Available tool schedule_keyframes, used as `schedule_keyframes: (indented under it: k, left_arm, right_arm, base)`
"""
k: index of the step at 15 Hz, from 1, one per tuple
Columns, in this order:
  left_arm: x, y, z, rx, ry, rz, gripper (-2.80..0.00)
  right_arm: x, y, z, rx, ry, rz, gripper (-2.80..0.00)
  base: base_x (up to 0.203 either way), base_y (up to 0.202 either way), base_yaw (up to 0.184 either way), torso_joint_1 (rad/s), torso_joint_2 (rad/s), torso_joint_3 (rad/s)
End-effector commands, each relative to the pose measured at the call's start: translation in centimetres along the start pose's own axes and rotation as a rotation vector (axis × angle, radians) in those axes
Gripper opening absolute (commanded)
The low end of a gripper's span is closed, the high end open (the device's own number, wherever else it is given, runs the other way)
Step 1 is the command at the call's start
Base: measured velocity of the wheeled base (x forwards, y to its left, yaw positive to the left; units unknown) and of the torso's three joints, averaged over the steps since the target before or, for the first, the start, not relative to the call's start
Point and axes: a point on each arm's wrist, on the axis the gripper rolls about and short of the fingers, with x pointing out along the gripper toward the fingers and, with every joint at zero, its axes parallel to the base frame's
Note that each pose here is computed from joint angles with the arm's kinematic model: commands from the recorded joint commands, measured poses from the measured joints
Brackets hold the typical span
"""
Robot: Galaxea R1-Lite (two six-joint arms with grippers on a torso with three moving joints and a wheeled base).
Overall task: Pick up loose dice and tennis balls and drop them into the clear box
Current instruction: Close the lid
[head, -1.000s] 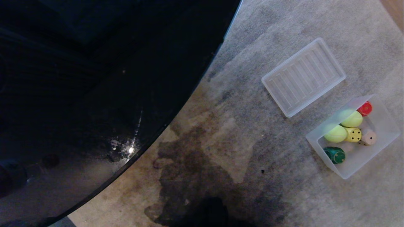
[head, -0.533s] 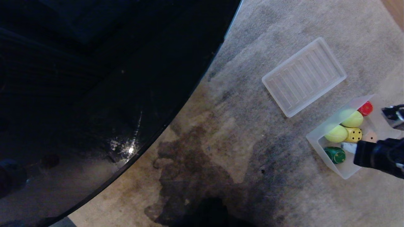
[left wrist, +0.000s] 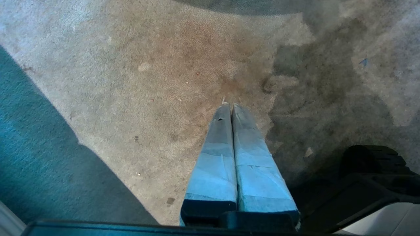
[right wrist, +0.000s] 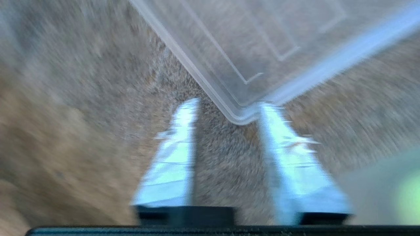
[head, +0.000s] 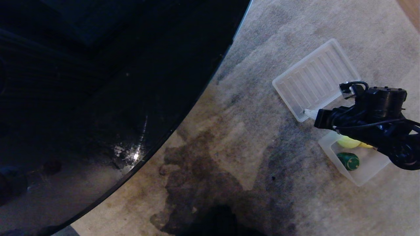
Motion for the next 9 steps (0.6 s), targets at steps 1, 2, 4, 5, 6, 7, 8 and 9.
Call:
schedule_keyframes:
  k: [1,2,4,5,6,7,8,9]
  left_arm:
    - [0.0,0.0,0.0,0.0,0.0,-0.001,-2.8]
    - [0.0,0.0,0.0,0.0,0.0,0.001,-2.8]
    - [0.0,0.0,0.0,-0.001,0.0,0.001,-2.8]
    - [0.0,0.0,0.0,0.0,0.0,0.001,-2.8]
    - [0.0,0.0,0.0,0.0,0.0,-0.001,-2.8]
    - [0.0,0.0,0.0,0.0,0.0,-0.001,-2.8]
    - [0.0,0.0,0.0,0.0,0.0,0.001,-2.8]
    - [0.0,0.0,0.0,0.0,0.0,0.001,-2.8]
  right_arm:
    - [2.2,-0.3,-2.4,-0.098,0.07,0.014,0.0]
    - [2.7,-0.1,-2.9,-0.141,0.086,0.037,0.0]
    - [2.8,0.4,-2.4,-0.154,0.066,0.113,0.0]
    - [2.9,0.6,-2.3,-0.174,0.062,0.136,0.0]
    - [3.2,0.8,-2.6,-0.218,0.069,0.145,0.0]
    - [3.4,0.9,-3.0,-0.267,0.076,0.152,0.0]
    - [3.5,0.9,-2.9,-0.311,0.07,0.154,0.0]
    - [3.8,0.9,-2.9,-0.34,0.065,0.155,0.0]
  base:
    - [0.0,0.0,0.0,0.0,0.0,0.0]
    - [0.0,0.0,0.0,0.0,0.0,0.0]
    - [0.0,0.0,0.0,0.0,0.0,0.0]
    - [0.0,0.0,0.0,0.0,0.0,0.0]
    - [0.0,0.0,0.0,0.0,0.0,0.0]
    - [0.0,0.0,0.0,0.0,0.0,0.0]
    - [0.0,0.0,0.0,0.0,0.0,0.0]
    - [0.0,0.0,0.0,0.0,0.0,0.0]
